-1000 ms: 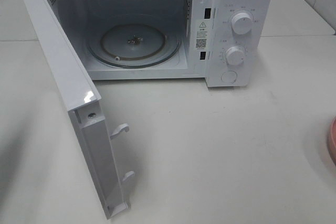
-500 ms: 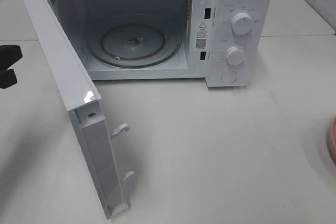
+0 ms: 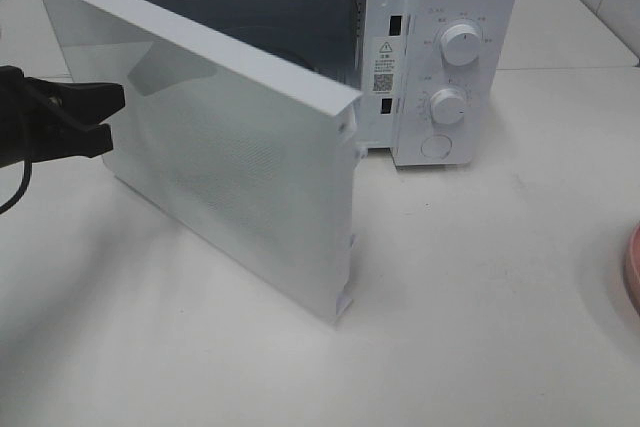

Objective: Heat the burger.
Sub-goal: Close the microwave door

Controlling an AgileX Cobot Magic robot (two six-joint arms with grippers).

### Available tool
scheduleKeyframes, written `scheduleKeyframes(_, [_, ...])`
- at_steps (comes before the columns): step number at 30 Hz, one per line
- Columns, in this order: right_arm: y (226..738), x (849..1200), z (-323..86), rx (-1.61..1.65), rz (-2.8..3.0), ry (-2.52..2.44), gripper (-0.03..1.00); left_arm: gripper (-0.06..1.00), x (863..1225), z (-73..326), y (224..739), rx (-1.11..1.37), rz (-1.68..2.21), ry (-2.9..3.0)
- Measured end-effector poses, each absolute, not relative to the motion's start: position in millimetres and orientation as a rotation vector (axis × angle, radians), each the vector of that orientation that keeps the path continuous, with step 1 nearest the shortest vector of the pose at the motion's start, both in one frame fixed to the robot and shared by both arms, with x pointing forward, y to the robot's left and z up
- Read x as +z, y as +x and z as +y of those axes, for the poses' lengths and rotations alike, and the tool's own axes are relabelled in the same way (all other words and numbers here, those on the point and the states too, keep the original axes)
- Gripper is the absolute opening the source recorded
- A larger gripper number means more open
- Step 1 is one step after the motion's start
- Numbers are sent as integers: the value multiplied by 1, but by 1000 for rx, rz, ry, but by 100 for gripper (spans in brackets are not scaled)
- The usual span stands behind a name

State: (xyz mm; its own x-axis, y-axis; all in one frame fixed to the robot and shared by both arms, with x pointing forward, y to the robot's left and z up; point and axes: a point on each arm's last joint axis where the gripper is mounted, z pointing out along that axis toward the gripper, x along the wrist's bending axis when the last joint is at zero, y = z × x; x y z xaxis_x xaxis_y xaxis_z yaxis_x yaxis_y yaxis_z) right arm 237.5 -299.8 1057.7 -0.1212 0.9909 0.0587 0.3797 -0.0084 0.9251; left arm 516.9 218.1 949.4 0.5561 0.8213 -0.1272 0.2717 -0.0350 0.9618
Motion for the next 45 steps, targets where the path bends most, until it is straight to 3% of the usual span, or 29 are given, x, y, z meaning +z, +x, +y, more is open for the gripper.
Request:
scheduleKeyframes(30, [237, 1058, -300, 1124, 1579, 1454, 76, 0, 939, 147, 568, 525, 975, 1559])
scheduleKeyframes(45, [237, 1058, -300, 1124, 1579, 1454, 76, 0, 931, 64, 597, 472, 834, 1690])
